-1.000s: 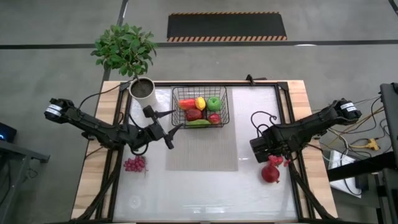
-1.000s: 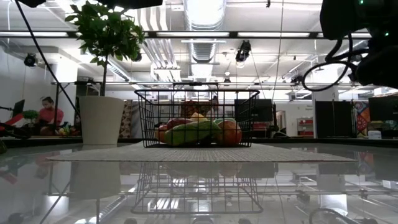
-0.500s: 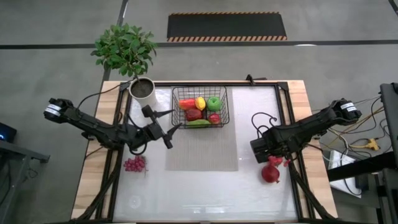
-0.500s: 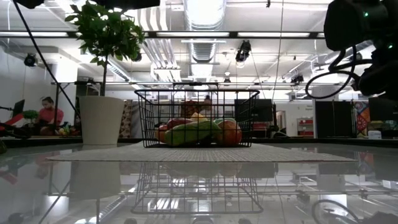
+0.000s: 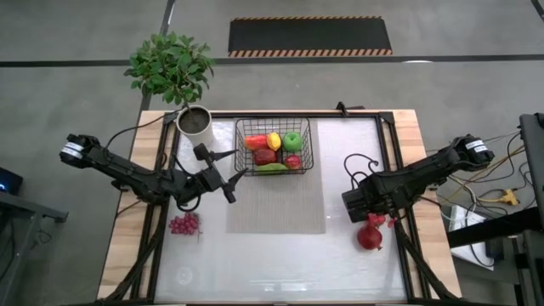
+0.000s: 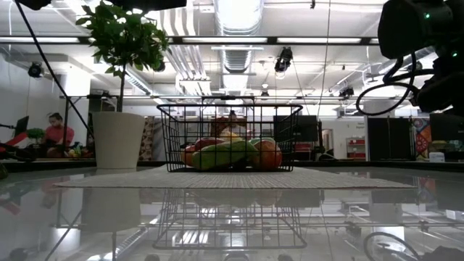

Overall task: Build produce basket
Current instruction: Put the bell pepper into the wire basket

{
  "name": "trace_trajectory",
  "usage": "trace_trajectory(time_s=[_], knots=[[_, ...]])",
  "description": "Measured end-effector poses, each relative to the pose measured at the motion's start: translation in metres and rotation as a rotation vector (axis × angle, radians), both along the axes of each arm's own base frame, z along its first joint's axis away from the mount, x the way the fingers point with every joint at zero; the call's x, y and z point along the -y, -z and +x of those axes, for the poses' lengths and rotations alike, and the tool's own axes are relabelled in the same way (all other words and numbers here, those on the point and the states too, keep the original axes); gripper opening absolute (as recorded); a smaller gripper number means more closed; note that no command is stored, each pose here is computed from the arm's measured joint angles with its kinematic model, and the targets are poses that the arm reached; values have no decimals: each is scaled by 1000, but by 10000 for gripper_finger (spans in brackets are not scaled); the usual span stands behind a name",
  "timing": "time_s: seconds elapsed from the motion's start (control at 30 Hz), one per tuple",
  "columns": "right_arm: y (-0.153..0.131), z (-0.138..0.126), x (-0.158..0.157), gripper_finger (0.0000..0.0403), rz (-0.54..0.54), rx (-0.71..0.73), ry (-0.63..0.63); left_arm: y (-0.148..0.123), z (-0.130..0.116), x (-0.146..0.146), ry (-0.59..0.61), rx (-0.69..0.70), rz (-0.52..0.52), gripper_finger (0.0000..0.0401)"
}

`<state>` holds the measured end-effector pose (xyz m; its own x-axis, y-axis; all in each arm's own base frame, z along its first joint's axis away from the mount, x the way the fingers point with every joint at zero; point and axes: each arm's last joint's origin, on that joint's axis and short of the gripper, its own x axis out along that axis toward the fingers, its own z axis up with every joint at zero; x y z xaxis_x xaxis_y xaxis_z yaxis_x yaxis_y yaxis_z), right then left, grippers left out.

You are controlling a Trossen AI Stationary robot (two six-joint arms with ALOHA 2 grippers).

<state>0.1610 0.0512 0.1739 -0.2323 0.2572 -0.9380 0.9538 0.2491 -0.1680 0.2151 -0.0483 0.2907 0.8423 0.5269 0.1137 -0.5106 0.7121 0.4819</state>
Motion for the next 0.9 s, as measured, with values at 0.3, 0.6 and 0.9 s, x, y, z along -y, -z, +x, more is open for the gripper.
trace_trajectory(time_s=[0.3, 0.6, 0.9], knots=[[-26, 24, 13, 249, -187, 190, -92, -3, 0, 0, -1, 9, 9, 269], [-90, 58, 37, 247, -456, 448, -292, -5, 0, 0, 2, 30, 3, 269], [-151, 86, 55, 247, -749, 696, -667, 0, 4, 1, 14, 54, -66, 269]])
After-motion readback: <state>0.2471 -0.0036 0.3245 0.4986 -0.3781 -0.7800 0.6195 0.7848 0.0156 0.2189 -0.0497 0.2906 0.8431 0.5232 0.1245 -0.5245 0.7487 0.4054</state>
